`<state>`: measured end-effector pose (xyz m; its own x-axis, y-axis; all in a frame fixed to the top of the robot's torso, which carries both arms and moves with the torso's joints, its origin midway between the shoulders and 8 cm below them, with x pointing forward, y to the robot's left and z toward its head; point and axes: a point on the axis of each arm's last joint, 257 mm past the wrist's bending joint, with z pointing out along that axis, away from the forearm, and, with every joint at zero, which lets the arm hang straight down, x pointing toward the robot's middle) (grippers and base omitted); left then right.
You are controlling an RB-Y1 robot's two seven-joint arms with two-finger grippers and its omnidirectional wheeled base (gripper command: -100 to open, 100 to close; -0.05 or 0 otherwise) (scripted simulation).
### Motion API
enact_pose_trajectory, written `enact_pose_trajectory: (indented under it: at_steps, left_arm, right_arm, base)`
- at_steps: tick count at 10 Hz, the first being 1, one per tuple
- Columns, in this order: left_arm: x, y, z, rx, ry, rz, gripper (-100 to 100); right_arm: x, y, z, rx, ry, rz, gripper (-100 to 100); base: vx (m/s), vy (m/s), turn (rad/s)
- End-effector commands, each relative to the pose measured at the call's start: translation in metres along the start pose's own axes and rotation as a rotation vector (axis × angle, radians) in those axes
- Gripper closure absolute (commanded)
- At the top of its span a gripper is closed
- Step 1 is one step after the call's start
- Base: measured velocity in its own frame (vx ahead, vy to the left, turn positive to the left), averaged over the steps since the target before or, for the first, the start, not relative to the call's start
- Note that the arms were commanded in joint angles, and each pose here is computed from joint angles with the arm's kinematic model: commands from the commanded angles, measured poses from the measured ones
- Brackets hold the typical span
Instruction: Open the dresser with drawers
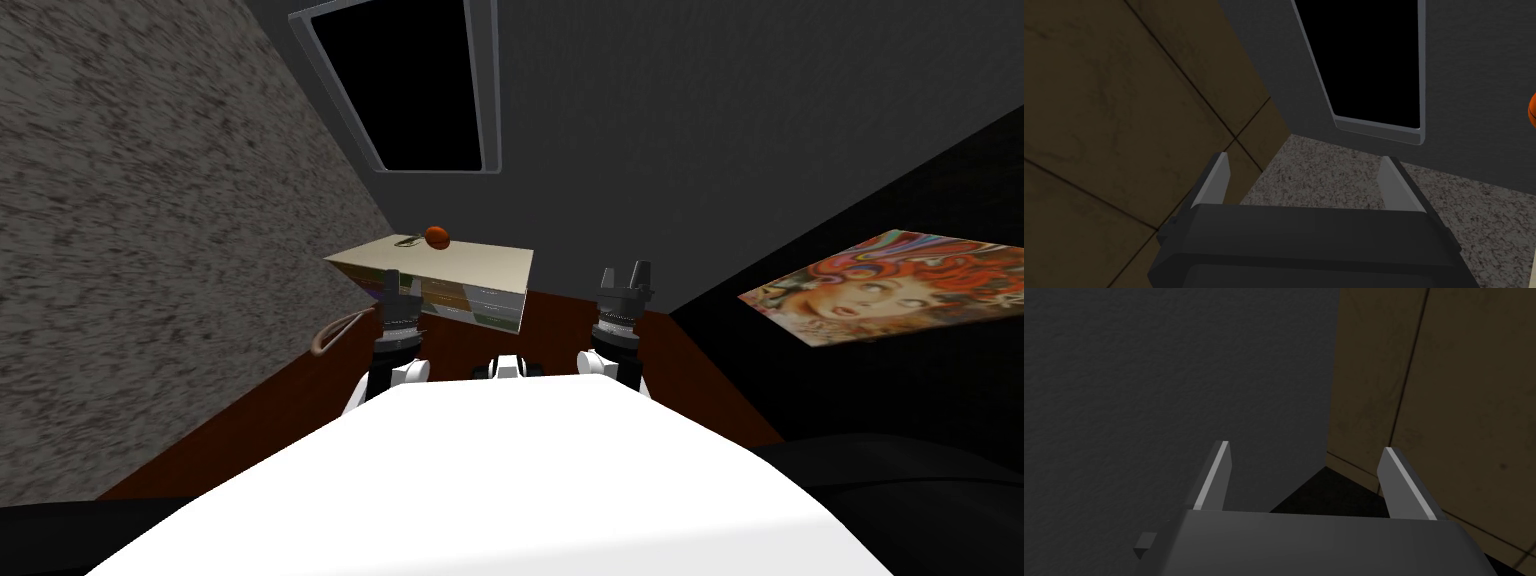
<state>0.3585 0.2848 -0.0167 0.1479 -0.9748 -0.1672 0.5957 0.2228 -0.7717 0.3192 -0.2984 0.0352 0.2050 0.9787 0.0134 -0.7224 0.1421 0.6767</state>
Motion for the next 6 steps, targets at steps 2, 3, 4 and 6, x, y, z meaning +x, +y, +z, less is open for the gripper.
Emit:
enact_pose_trajectory:
  at_steps: [2,3,4,6]
  left_arm:
    - [0.009,0.030,-0.011,-0.037,0.035,0.018,-100]
    - [0.011,0.040,-0.015,-0.052,0.044,0.022,-100]
    - [0.013,0.053,-0.021,-0.073,0.052,0.026,-100]
    - [0.018,0.070,-0.030,-0.093,0.068,0.034,-100]
  right_arm:
    - [0.000,0.000,0.000,0.000,0.000,0.000,0]
    - [0.000,0.000,0.000,0.000,0.000,0.000,0]
    - [0.000,0.000,0.000,0.000,0.000,0.000,0]
    - [0.000,0.000,0.000,0.000,0.000,0.000,0]
  base:
    - [0.080,0.006,-0.043]
    - [0.089,0.006,-0.041]
    - [0.088,0.005,-0.043]
    - [0.102,0.001,-0.043]
